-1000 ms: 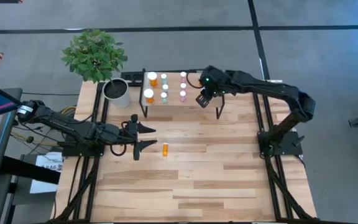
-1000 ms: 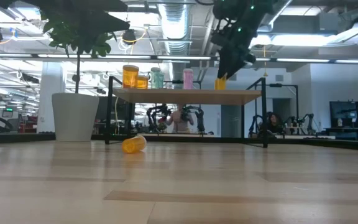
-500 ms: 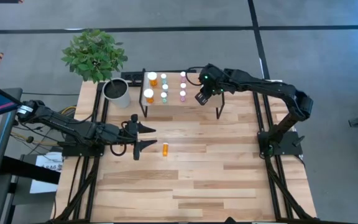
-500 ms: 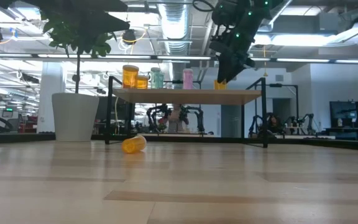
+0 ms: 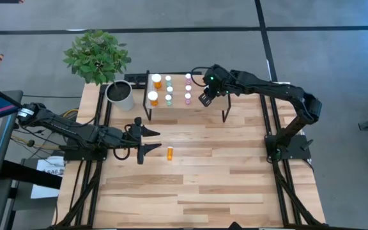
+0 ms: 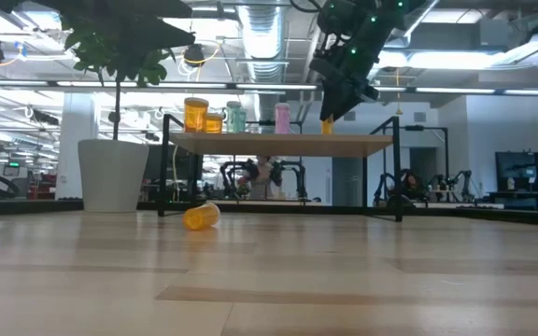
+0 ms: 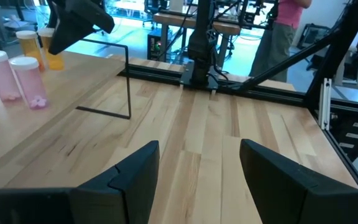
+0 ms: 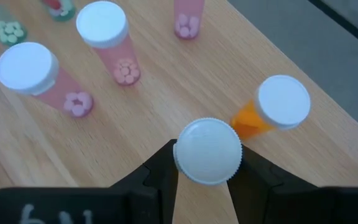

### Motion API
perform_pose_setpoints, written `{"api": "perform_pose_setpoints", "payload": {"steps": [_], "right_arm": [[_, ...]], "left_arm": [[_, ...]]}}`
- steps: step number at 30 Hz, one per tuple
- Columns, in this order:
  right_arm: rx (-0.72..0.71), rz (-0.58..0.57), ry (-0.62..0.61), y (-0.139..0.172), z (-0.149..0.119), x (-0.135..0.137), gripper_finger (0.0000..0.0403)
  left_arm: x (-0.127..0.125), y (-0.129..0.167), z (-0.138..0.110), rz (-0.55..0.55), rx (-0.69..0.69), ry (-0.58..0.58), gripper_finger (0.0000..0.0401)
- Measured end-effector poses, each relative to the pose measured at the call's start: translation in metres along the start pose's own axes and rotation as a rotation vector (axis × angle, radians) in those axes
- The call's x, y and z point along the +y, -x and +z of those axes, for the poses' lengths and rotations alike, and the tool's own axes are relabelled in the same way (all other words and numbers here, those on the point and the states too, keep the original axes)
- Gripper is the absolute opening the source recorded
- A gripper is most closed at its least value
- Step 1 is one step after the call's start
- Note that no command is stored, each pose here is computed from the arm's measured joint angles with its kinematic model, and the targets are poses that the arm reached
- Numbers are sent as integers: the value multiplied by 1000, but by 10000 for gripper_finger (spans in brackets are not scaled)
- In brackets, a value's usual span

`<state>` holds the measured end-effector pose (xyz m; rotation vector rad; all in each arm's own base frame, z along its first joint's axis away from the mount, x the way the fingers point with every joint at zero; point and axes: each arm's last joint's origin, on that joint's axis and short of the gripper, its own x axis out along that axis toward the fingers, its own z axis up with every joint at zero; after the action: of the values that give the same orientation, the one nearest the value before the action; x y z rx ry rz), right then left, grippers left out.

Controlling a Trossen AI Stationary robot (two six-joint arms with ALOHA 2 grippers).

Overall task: Pick and place medicine bottles onto shelf by color
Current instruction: Put the bottom small orange pill bottle on the shelf aligned with the other small orange pill bottle, then put the small orange pill bottle on the shelf aligned with the other small orange pill bottles

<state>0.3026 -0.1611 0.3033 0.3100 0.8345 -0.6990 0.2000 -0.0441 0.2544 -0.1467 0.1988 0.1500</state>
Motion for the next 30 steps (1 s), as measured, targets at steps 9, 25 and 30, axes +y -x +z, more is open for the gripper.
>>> {"api": "perform_pose_setpoints", "payload": {"steps": [9,25,30], "right_arm": [[2,1,-1,0,0,1,159],[10,0,-3,4,-1,0,214],[-4,3,-6,13,-1,-2,235]], "left_arm": [[0,0,0,0,0,0,212],[0,0,0,0,0,1,212],[0,0,0,0,0,1,212]]}}
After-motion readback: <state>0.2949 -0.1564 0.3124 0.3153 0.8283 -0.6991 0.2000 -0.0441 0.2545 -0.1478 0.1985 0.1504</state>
